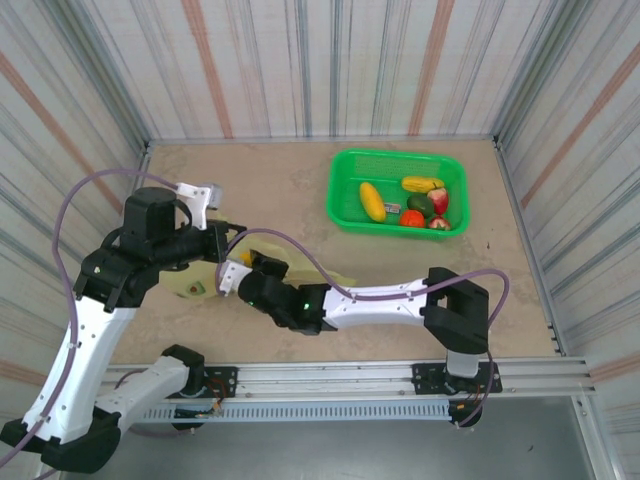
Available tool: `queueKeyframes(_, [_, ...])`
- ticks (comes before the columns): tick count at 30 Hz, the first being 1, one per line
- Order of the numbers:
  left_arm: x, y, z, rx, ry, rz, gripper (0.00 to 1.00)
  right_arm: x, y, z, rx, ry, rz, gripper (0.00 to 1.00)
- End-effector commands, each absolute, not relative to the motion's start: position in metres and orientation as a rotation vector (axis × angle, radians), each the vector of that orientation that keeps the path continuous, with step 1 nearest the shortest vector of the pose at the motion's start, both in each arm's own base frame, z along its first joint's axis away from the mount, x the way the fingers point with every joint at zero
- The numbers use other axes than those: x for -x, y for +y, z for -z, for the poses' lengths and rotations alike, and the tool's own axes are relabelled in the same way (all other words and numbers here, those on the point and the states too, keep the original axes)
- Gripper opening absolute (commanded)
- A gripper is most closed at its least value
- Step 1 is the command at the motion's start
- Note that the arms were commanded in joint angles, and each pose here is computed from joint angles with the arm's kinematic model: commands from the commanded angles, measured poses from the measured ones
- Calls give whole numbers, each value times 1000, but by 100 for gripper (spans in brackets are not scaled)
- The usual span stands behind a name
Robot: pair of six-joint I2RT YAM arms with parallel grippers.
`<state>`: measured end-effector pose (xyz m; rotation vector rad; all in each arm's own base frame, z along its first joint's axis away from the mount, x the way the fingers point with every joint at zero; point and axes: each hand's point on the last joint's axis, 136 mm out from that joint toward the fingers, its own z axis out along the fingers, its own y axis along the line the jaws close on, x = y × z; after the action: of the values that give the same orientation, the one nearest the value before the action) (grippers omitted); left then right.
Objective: Place the fake fruits into the plastic bag and tie a complex knot
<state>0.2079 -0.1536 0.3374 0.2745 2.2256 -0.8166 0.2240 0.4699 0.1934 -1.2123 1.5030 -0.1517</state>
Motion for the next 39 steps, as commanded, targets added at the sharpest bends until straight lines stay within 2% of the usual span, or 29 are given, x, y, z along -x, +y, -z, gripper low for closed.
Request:
queueKeyframes(1, [-210, -154, -349, -271, 2193, 827, 0, -227, 491, -187, 1284, 1431, 81, 61])
queueKeyframes(3, [-211, -153, -347, -266, 2198, 818, 0, -230, 492, -181, 1290, 1452, 70, 70])
queueKeyframes(5, [-212, -152, -348, -261, 2197, 815, 0, -232, 490, -177, 1290, 1462, 67, 73])
queueKeyframes(16, [-216, -147, -346, -249, 2199, 772, 0, -221, 457, -193, 1283, 1558, -64, 73])
queueKeyframes(21, [-216, -132, -350, -204, 2183, 691, 0, -196, 435, -207, 1292, 1607, -231, 73])
queueKeyframes(29, [-215, -131, -352, -201, 2180, 688, 0, -164, 389, -237, 1255, 1709, -524, 67])
queueKeyframes(31, [-215, -132, -352, -205, 2179, 698, 0, -175, 371, -251, 1140, 1754, -589, 66])
queueKeyframes(35, [-212, -140, -350, -238, 2174, 751, 0, -231, 316, -265, 769, 1969, -727, 60])
queueKeyframes(39, [-214, -144, -347, -250, 2177, 775, 0, -303, 246, -253, 390, 2184, -619, 61])
